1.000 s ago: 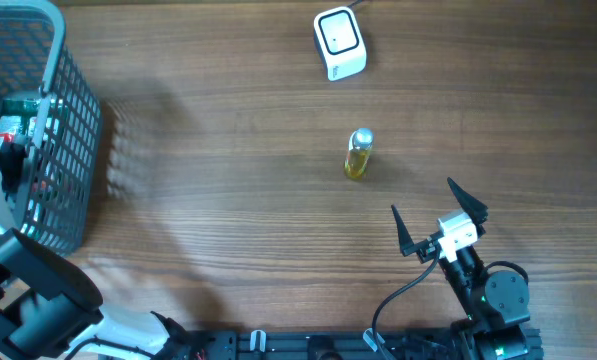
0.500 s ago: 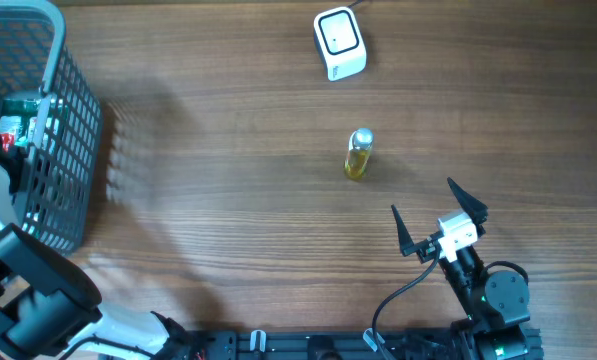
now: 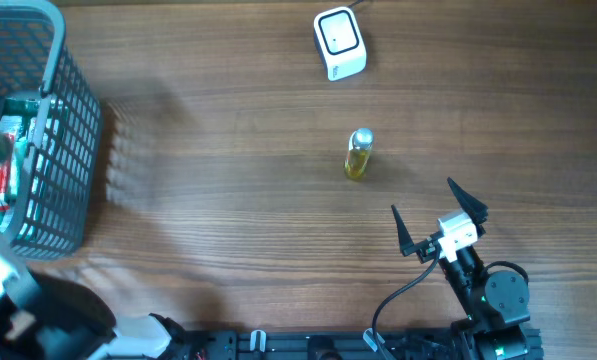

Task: Scan the item barcode
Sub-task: 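Return the left gripper to the basket and grasp the green-lidded jar, then carry the jar with the left gripper and place it beside the bottle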

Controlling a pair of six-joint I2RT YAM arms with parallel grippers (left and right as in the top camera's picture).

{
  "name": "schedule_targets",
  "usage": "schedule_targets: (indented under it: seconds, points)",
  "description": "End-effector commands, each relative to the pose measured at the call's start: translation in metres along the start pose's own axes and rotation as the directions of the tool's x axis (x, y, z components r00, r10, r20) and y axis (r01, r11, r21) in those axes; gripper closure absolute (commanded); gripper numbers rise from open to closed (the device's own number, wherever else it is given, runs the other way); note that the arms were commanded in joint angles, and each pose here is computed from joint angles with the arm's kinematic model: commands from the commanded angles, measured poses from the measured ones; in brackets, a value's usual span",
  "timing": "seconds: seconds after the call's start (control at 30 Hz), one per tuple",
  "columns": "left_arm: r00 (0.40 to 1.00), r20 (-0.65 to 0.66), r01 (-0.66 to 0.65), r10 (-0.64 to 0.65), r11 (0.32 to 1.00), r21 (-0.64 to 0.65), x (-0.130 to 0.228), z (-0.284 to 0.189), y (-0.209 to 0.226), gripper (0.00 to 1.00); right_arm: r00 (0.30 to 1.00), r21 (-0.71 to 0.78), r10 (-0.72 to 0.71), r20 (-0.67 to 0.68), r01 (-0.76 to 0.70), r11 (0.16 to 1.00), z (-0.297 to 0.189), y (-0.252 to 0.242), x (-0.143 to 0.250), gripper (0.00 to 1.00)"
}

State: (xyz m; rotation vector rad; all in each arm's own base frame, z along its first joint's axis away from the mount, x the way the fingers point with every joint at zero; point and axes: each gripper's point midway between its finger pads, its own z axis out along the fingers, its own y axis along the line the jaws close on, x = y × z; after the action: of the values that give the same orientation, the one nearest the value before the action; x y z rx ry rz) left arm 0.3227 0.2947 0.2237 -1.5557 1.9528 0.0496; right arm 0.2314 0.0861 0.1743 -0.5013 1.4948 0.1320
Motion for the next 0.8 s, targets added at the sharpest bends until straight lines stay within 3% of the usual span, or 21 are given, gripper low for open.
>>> schedule_targets:
  seconds: [0.0,0.07,0.17,0.27,0.4,0.5,0.57,0.7,0.77]
  points:
    - [0.959,0.282,-0.03,-0.033,0.976,0.215,-0.059,-0.125,-0.043,0.5,1.0,-0.006,0.003,0.01,-0.003,1.0,0.0,0.001,-0.002,0.0]
    - [0.94,0.328,-0.023,-0.095,0.94,0.34,-0.062,-0.174,-0.058,0.5,1.0,-0.006,0.003,0.01,-0.003,1.0,0.0,0.001,-0.002,0.0]
    - [0.951,0.28,-0.041,-0.129,0.846,0.531,-0.041,-0.228,-0.082,0.53,1.0,-0.006,0.002,0.01,-0.002,1.0,0.0,0.001,-0.002,0.0]
    - [0.981,0.192,-0.086,-0.038,0.801,0.592,0.008,-0.254,-0.096,0.51,1.0,-0.006,0.003,0.01,-0.003,1.0,0.0,0.001,-0.002,0.0]
    - [0.968,0.101,-0.241,0.228,0.748,0.618,0.086,-0.262,-0.115,0.5,1.0,-0.006,0.003,0.01,-0.003,1.0,0.0,0.001,-0.002,0.0]
    - [0.894,-0.04,-0.334,0.447,0.722,0.607,0.155,-0.249,-0.118,0.48,1.0,-0.006,0.003,0.01,-0.003,1.0,0.0,0.001,-0.002,0.0]
    - [0.785,-0.154,-0.416,0.6,0.695,0.586,0.213,-0.231,-0.118,0.44,1.0,-0.006,0.003,0.01,-0.003,1.0,0.0,0.001,-0.002,0.0]
    - [0.613,-0.232,-0.556,0.755,0.622,0.552,0.287,-0.203,-0.119,0.44,1.0,-0.006,0.003,0.01,-0.003,1.0,0.0,0.001,-0.002,0.0]
    - [0.504,-0.293,-0.603,0.812,0.574,0.554,0.341,-0.188,-0.119,0.46,1.0,-0.006,0.003,0.01,-0.003,1.0,0.0,0.001,-0.002,0.0]
